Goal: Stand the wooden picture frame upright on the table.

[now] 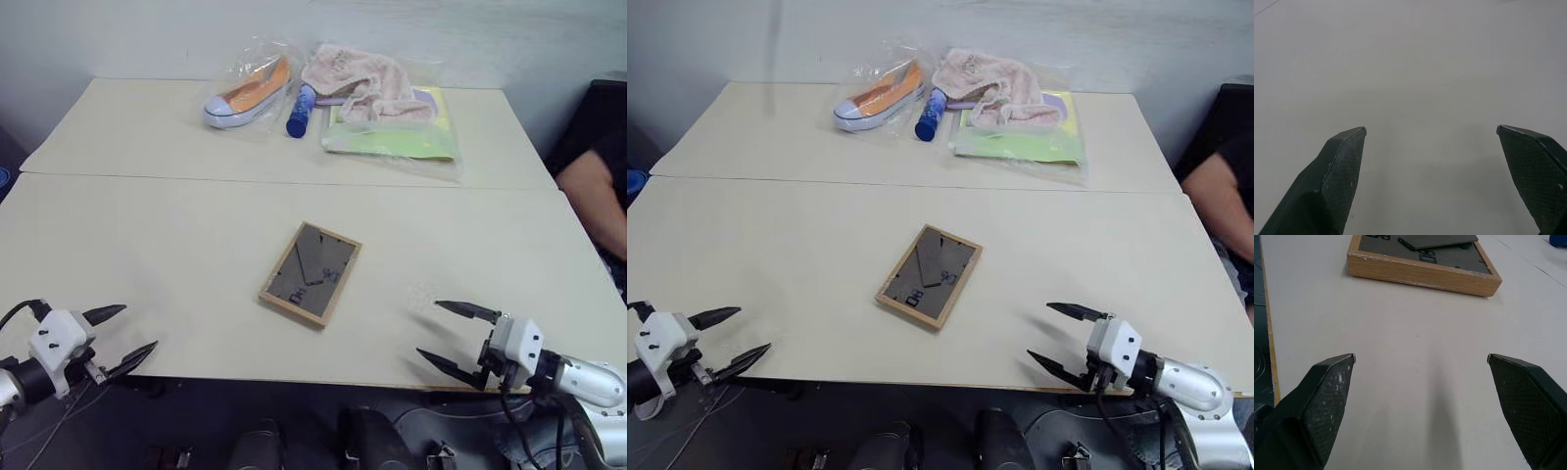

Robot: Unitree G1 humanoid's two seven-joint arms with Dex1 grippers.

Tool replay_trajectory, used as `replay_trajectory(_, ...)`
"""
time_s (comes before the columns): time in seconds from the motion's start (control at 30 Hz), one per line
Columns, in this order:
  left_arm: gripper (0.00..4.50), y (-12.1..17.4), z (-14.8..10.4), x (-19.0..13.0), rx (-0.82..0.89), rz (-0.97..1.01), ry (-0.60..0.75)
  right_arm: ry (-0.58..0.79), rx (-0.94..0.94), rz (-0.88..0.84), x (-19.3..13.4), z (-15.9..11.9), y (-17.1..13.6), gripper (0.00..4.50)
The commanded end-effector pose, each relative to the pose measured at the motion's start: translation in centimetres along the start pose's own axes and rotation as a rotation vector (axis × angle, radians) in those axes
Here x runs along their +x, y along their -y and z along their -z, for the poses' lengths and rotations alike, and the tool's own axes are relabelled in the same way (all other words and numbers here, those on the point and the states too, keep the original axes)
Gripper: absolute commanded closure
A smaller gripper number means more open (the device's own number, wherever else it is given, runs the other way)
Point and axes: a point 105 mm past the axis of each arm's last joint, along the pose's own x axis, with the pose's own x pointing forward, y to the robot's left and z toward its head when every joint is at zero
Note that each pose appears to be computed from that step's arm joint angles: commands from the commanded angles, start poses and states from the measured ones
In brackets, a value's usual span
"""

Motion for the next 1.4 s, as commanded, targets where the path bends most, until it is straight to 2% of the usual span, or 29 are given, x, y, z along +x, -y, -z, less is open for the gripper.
replay_trajectory(0.03,0.0,-0.3,-1.1,0.2,-0.001,-0.004,0.035,0.039,-0.027,0.013,0.4,-1.1,0.1,0.04)
replay_trajectory(0.13,0.0,0.5,-3.1,2.4,-0.022,0.074,0.078,0.066,0.018,-0.001,2.1,-1.8,0.0,0.04)
replay_trajectory(0.23,0.63,0.5,-5.0,5.7,-0.001,0.085,0.106,0.065,0.038,0.008,3.7,-2.0,0.3,0.66)
replay_trajectory(0.3,1.22,0.7,-6.1,8.3,0.011,0.106,0.118,0.053,0.018,-0.002,5.2,-2.0,0.2,1.34)
replay_trajectory(0.5,3.31,1.5,-7.4,13.6,0.072,0.19,0.101,0.024,-0.006,0.023,8.8,-1.7,0.8,3.54)
replay_trajectory(0.57,3.98,2.5,-8.0,15.4,0.044,0.268,0.107,0.002,-0.021,0.012,9.9,-1.4,0.8,4.29)
replay_trajectory(0.6,4.3,2.9,-8.2,16.3,0.055,0.287,0.101,-0.001,-0.019,0.004,10.5,-1.3,0.7,4.5)
replay_trajectory(0.63,4.47,3.2,-8.2,17.2,0.06,0.295,0.094,0.003,-0.025,-0.008,11.2,-1.4,0.5,4.5)
replay_trajectory(0.73,4.47,4.0,-8.5,18.3,0.074,0.321,0.101,0.021,-0.018,0.002,12.3,-2.0,0.7,4.5)
replay_trajectory(0.9,4.47,7.1,-8.6,17.9,0.057,0.463,0.116,0.027,-0.018,0.013,13.1,-2.5,1.3,4.5)
replay_trajectory(1.03,4.47,8.2,-8.5,17.2,0.041,0.512,0.108,0.022,-0.026,0.02,13.1,-2.7,2.0,4.5)
replay_trajectory(1.17,4.47,8.3,-8.6,16.8,0.018,0.5,0.129,0.015,-0.034,0.016,12.9,-2.8,2.4,4.5)
replay_trajectory(1.3,4.47,6.8,-7.5,16.5,-0.011,0.417,0.083,0.002,-0.04,-0.011,12.5,-2.8,2.4,4.5)
replay_trajectory(1.33,4.47,6.3,-7.2,15.9,-0.064,0.414,0.062,-0.001,-0.046,-0.014,12.1,-2.9,2.5,4.5)
replay_trajectory(1.4,4.11,5.6,-7.3,14.5,-0.225,0.429,0.043,-0.004,-0.053,-0.019,11.3,-3.1,2.8,4.5)
